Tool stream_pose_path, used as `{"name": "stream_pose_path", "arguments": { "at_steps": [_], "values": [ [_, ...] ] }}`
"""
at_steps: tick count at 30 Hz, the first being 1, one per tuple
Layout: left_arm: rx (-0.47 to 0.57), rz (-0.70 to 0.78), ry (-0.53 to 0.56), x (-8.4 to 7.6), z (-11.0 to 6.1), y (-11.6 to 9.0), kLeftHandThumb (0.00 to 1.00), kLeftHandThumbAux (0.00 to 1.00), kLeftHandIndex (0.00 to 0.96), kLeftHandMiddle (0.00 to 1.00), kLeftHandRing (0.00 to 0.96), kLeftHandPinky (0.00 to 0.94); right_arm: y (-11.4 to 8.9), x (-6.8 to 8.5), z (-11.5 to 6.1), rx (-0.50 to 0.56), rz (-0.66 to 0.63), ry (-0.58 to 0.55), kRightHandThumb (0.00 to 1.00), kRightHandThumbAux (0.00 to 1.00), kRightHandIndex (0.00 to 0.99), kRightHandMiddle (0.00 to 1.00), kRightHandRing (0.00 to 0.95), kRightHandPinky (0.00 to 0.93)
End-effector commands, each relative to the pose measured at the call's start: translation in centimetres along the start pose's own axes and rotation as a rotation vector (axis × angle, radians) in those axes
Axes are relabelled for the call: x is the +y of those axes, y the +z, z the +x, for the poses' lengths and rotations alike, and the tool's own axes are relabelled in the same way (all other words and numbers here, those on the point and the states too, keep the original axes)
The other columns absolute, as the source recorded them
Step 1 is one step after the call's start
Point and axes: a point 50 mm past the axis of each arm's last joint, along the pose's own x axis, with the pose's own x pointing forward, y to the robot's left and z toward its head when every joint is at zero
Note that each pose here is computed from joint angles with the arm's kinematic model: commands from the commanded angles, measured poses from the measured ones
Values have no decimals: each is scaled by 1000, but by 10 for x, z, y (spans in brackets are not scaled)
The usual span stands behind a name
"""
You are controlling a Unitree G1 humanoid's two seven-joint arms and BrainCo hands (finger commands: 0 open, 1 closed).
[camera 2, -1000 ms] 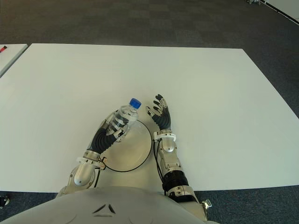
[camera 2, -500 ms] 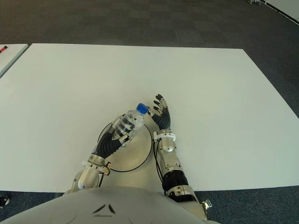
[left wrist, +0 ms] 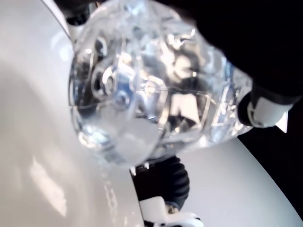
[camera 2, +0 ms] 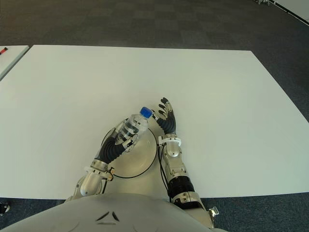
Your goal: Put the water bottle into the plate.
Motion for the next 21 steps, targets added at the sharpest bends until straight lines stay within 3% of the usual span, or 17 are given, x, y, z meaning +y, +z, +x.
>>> {"name": "stream_pose_path", "arguments": {
  "at_steps": [1, 21],
  "values": [
    [-4, 4, 7, 2, 5, -1, 856, 664, 404, 543, 875, 885, -11, 10, -8, 76, 26, 3, 374, 768, 91, 135, 159, 226],
    [56, 28, 38, 4, 10, -13, 856, 664, 405, 543, 881, 887, -8, 9, -9, 71, 21, 5, 382, 760, 95, 142, 166, 231]
  ]
}}
